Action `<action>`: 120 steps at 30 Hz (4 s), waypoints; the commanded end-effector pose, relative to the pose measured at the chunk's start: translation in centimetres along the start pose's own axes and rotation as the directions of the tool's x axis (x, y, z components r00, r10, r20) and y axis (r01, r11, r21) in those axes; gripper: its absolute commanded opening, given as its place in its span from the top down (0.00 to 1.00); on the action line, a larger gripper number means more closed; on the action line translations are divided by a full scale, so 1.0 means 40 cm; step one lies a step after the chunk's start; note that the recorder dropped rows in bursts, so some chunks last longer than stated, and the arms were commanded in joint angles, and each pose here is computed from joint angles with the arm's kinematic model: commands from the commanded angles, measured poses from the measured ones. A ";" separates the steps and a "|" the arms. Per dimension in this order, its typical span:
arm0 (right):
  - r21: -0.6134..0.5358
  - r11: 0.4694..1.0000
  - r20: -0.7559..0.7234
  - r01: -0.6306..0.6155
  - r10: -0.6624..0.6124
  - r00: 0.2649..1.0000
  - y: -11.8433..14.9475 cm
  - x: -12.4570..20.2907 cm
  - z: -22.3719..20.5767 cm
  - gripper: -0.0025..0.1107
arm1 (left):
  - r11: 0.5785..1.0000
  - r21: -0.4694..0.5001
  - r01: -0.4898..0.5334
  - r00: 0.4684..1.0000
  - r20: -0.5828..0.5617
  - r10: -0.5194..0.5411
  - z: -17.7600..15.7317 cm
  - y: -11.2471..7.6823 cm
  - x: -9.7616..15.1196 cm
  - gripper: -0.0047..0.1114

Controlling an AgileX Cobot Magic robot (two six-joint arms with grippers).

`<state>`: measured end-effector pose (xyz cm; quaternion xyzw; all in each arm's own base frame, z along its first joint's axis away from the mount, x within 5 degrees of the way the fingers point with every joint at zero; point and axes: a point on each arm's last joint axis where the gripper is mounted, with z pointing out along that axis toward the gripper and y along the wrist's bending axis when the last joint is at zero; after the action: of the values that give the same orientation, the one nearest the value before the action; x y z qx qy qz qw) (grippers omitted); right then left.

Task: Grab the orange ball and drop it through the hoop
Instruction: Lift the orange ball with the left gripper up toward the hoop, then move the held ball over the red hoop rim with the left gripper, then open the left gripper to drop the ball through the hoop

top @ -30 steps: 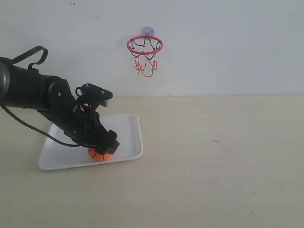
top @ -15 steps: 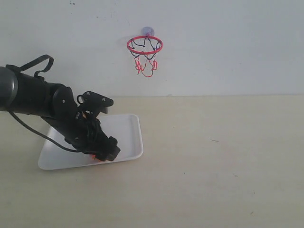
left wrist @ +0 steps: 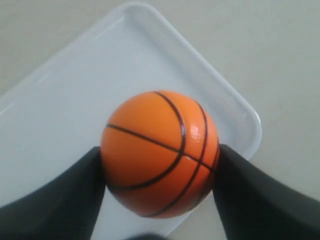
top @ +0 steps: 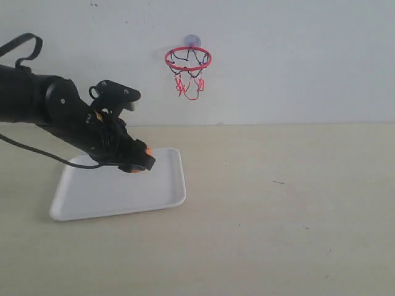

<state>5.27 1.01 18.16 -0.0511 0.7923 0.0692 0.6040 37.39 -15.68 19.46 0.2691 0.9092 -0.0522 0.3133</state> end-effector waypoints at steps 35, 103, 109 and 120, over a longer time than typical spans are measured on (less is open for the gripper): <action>0.002 1.000 0.018 0.000 0.000 1.000 0.000 -0.004 -0.001 0.95 | 0.835 0.471 0.284 0.648 0.547 -0.529 -0.090 0.264 -0.457 0.92; 0.002 1.000 0.018 0.001 -0.001 1.000 0.000 -0.004 -0.001 0.95 | 0.803 0.587 0.098 0.644 0.578 -0.501 0.078 0.213 -0.454 0.92; 0.002 1.000 0.018 0.001 -0.001 1.000 0.000 -0.004 -0.001 0.95 | 0.793 0.600 0.104 0.664 0.551 -0.505 0.081 0.211 -0.449 0.80; 0.002 1.000 0.018 0.001 -0.001 1.000 0.000 -0.004 -0.001 0.95 | 0.792 0.600 0.114 0.664 0.547 -0.510 0.081 0.217 -0.447 0.43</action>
<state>5.27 1.01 18.16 -0.0511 0.7923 0.0692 0.6040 55.54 -17.45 27.89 0.1350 0.7116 -0.4439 0.5275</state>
